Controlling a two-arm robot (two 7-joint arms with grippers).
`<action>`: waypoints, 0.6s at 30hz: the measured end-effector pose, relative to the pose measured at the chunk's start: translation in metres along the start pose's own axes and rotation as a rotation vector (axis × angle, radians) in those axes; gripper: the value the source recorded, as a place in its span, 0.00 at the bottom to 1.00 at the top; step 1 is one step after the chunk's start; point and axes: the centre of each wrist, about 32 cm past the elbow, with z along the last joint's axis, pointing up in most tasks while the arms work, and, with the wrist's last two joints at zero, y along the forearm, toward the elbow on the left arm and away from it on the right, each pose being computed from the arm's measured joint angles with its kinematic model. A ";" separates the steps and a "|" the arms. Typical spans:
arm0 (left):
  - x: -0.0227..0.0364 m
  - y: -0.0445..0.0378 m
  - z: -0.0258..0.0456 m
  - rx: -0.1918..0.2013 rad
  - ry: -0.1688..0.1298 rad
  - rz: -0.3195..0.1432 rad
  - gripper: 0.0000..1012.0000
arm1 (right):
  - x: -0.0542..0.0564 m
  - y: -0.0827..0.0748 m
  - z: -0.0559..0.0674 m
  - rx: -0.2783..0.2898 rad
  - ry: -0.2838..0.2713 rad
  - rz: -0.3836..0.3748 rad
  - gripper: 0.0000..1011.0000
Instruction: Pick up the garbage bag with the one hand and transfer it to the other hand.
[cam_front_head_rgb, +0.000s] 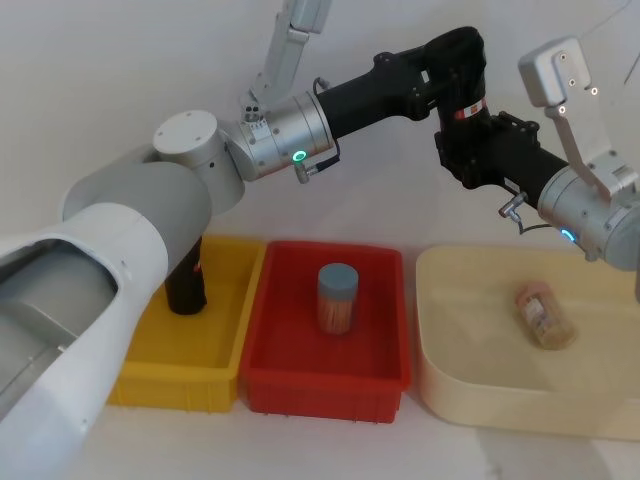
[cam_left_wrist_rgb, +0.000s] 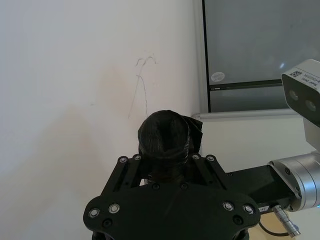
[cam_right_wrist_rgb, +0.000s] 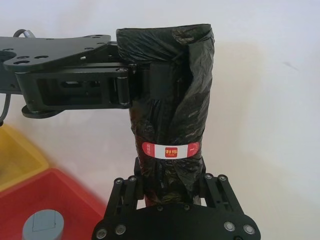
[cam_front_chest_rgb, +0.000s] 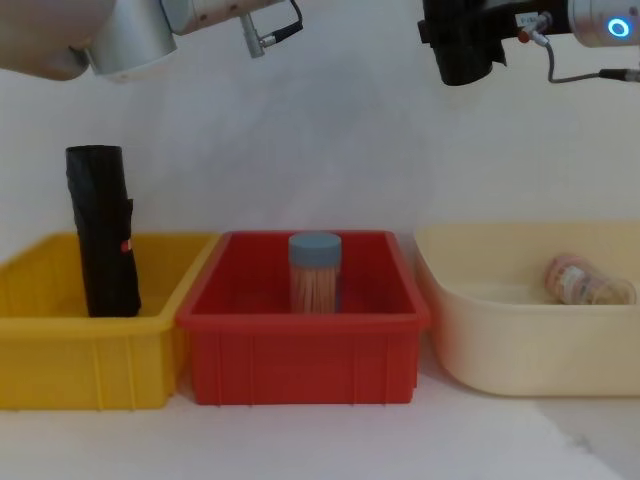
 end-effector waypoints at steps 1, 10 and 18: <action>0.0000 0.0000 0.0000 0.000 0.000 0.000 0.37 | 0.000 0.000 0.000 0.000 0.000 0.000 0.55; 0.0000 0.0000 0.0000 0.000 0.000 0.000 0.62 | 0.001 0.000 0.000 0.002 0.000 -0.003 0.55; 0.0000 0.0000 0.0000 0.000 0.000 -0.001 0.84 | 0.007 -0.008 -0.004 -0.013 0.017 -0.053 0.55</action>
